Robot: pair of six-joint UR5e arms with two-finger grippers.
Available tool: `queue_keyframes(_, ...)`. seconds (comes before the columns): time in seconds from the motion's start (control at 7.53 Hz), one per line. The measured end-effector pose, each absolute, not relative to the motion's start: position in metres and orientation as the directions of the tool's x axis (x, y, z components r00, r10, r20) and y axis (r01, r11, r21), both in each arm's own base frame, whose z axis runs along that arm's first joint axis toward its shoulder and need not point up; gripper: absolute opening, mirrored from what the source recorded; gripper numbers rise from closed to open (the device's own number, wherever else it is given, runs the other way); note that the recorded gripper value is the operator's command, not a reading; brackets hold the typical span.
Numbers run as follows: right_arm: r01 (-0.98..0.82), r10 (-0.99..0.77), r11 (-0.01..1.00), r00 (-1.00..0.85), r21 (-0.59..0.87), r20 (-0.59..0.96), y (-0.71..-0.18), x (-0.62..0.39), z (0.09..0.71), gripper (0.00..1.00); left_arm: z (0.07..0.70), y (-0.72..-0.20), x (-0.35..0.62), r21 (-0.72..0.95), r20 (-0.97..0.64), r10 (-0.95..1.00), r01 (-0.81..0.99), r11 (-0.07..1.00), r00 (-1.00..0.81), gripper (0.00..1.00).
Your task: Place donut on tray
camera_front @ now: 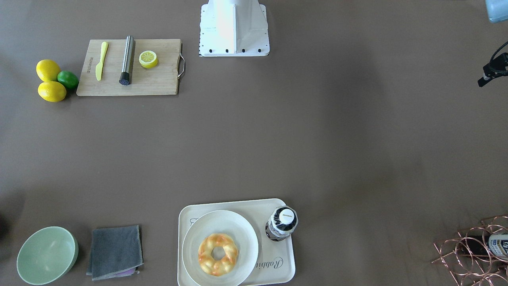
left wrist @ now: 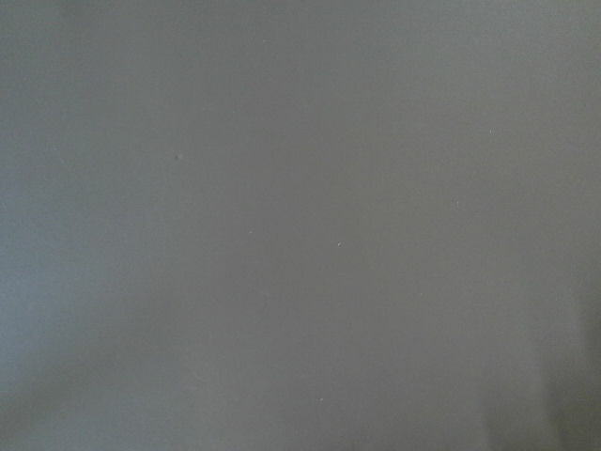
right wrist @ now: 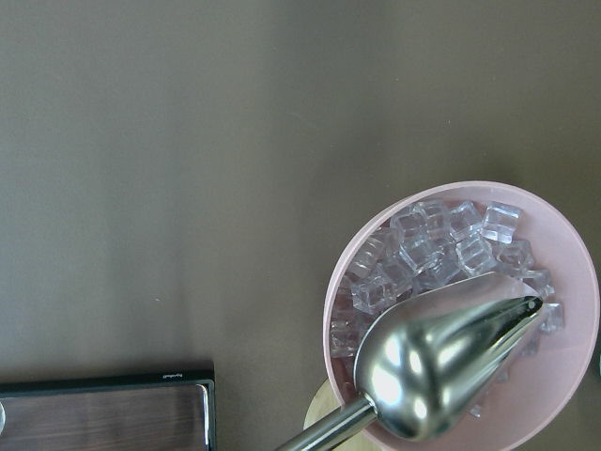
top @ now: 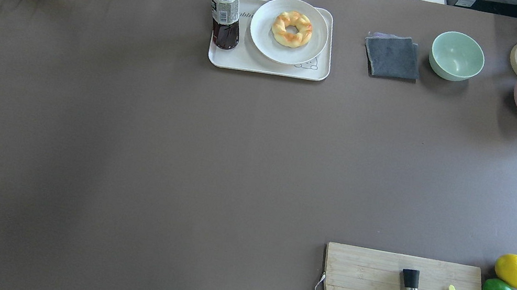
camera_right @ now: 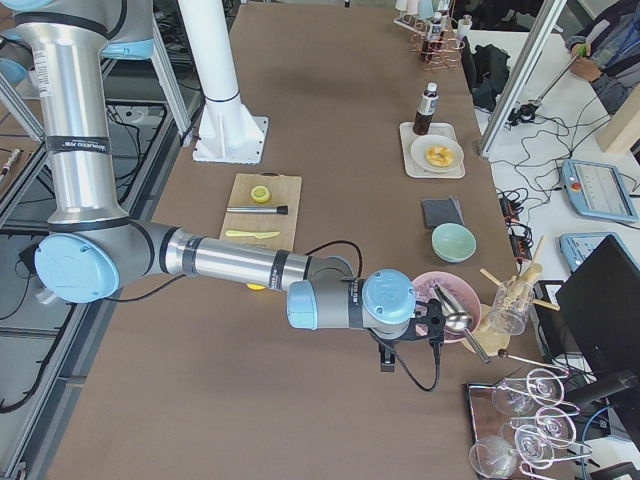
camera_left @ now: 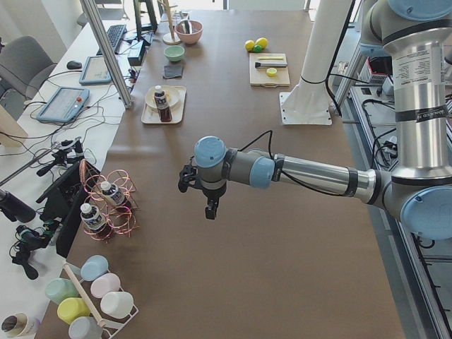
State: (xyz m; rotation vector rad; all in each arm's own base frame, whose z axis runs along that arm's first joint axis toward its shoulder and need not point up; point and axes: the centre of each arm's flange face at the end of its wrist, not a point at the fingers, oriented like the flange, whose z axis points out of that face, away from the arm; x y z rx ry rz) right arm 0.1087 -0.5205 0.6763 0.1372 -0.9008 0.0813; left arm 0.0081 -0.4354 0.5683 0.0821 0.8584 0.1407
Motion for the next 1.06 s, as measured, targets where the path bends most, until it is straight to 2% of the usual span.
queue_keyframes(0.27, -0.122, 0.018, 0.990, 0.618, 0.073, 0.786, -0.522, 0.105, 0.665, 1.00, 0.599, -0.430, -0.013, 0.135, -0.751, 0.163, -0.093, 0.987, 0.640, 0.97)
queue_keyframes(0.66, -0.103, 0.035, 0.994, 0.662, 0.045, 0.748, -0.524, 0.096, 0.616, 1.00, 0.629, -0.417, -0.041, 0.171, -0.735, 0.195, -0.101, 0.980, 0.649, 0.97)
queue_keyframes(1.06, -0.098, 0.026, 0.994, 0.673, 0.055, 0.739, -0.524, 0.093, 0.605, 1.00, 0.669, -0.405, -0.069, 0.200, -0.727, 0.206, -0.085, 0.976, 0.655, 0.97)
